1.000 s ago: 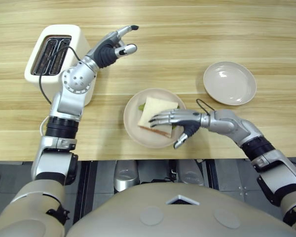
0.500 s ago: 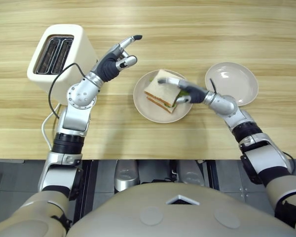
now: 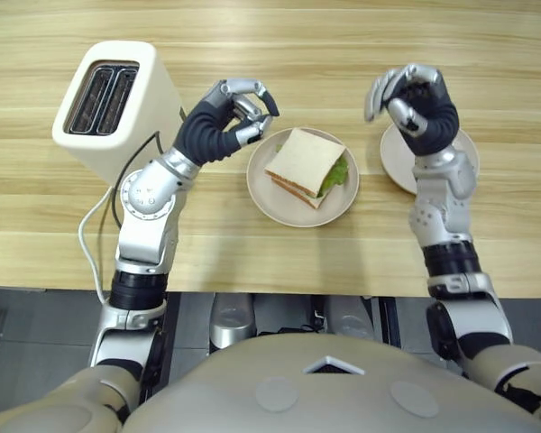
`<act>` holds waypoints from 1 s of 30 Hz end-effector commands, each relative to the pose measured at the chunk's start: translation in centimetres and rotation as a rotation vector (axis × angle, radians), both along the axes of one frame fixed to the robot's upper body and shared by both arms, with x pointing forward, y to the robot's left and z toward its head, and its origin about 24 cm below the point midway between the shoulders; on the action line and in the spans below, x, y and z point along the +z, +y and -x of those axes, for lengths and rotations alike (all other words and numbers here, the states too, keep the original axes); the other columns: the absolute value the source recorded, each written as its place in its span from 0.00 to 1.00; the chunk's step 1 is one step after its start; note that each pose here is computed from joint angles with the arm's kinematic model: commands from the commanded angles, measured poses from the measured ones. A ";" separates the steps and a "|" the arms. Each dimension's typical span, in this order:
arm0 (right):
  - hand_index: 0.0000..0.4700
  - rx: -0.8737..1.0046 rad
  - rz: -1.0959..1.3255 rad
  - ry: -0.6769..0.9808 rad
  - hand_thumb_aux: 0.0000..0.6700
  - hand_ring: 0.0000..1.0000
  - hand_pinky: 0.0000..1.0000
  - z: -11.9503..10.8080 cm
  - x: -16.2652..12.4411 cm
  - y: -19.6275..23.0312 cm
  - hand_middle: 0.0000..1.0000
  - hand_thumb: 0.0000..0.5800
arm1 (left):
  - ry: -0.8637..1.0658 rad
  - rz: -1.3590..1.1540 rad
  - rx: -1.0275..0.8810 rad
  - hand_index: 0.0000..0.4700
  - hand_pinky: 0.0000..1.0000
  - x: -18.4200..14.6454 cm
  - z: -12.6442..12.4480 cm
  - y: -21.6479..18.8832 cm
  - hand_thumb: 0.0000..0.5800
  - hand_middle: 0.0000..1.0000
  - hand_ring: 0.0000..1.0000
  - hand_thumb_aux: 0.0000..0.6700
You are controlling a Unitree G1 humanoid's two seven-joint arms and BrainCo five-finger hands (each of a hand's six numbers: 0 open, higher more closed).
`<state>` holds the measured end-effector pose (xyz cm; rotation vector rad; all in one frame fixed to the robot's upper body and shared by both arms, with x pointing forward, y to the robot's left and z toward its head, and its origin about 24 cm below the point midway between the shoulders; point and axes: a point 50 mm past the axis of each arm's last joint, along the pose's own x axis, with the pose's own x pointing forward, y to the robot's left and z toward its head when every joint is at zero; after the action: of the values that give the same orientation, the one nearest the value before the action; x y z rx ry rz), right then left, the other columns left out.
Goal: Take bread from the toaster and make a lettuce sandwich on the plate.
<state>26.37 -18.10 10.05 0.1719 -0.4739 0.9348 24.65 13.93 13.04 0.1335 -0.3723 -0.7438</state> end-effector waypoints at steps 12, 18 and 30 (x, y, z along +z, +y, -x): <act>0.98 0.295 0.896 0.142 1.00 1.00 1.00 6.5 -7.0 -1.1 1.00 1.00 | 0.348 -0.556 -0.243 0.98 1.00 -11.4 5.7 1.2 1.00 1.00 1.00 1.00; 0.98 0.191 1.139 -0.069 1.00 1.00 1.00 5.1 -9.0 0.4 1.00 1.00 | 0.204 -0.850 -0.174 0.98 1.00 -14.6 4.4 0.3 1.00 1.00 1.00 1.00; 0.98 -0.111 1.294 -0.112 1.00 1.00 1.00 -3.3 -10.4 0.6 1.00 1.00 | 0.056 -0.974 0.175 0.98 1.00 -15.1 -5.2 0.5 1.00 1.00 1.00 1.00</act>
<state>29.44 -17.30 0.87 -1.0469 0.0186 1.0101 29.45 13.52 -0.83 1.0231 0.0061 -0.7355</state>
